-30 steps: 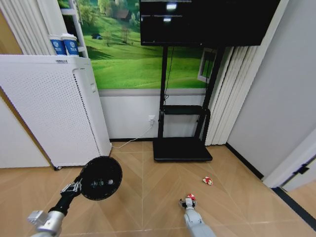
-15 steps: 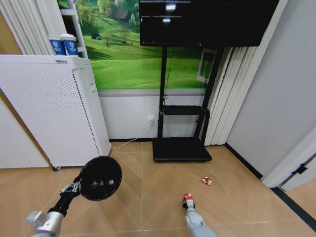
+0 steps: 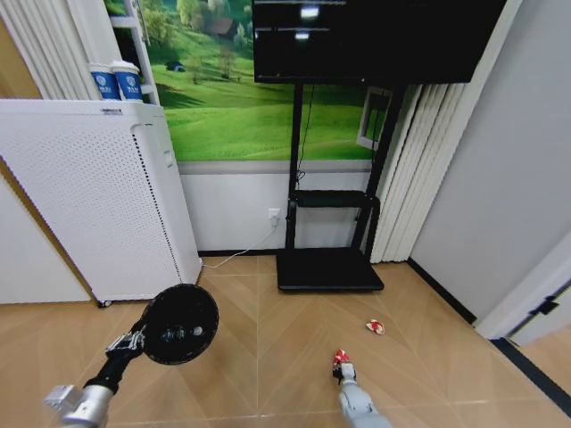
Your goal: Pick up the trash bin and place the garbage on the floor into it.
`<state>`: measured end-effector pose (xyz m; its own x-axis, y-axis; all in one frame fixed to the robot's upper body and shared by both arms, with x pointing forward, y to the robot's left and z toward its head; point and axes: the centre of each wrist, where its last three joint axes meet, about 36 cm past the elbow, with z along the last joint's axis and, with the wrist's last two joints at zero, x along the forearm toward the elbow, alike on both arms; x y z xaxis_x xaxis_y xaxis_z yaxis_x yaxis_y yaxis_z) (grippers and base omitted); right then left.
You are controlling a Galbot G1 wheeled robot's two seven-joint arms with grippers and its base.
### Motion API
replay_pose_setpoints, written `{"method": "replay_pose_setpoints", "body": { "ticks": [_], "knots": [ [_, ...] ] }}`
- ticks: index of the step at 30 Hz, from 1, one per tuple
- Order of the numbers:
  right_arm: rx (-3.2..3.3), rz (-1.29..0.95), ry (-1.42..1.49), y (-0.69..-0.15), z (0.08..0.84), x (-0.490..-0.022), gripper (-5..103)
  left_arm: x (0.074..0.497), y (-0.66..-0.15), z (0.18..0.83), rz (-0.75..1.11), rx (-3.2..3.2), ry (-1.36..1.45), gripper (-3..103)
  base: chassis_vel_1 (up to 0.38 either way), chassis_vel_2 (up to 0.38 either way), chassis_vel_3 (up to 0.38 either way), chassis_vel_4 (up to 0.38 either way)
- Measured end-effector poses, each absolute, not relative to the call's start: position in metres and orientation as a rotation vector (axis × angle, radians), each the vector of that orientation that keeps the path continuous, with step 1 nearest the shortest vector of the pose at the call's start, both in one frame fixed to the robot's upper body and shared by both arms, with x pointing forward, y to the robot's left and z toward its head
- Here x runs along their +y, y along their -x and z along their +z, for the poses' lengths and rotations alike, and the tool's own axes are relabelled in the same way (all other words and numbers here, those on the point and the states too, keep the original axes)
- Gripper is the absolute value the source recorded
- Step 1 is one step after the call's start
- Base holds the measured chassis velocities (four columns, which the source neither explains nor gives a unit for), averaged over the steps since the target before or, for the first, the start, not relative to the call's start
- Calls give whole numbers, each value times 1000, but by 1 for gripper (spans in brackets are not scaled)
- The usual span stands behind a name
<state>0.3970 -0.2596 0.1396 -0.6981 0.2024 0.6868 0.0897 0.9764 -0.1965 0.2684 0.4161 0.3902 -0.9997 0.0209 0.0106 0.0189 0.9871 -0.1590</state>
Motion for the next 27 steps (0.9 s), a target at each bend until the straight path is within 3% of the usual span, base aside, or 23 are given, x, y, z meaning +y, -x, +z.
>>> {"method": "replay_pose_setpoints", "body": {
  "ticks": [15,27],
  "knots": [
    [-2382,166,203,-395,151,-260,0,417,-266,385,253,-3107,20,7,0,0,0,0],
    [-2617,148,133,-384,242,-252,0,424,-281,366,181,-3051,57,7,0,0,0,0]
  ]
}}
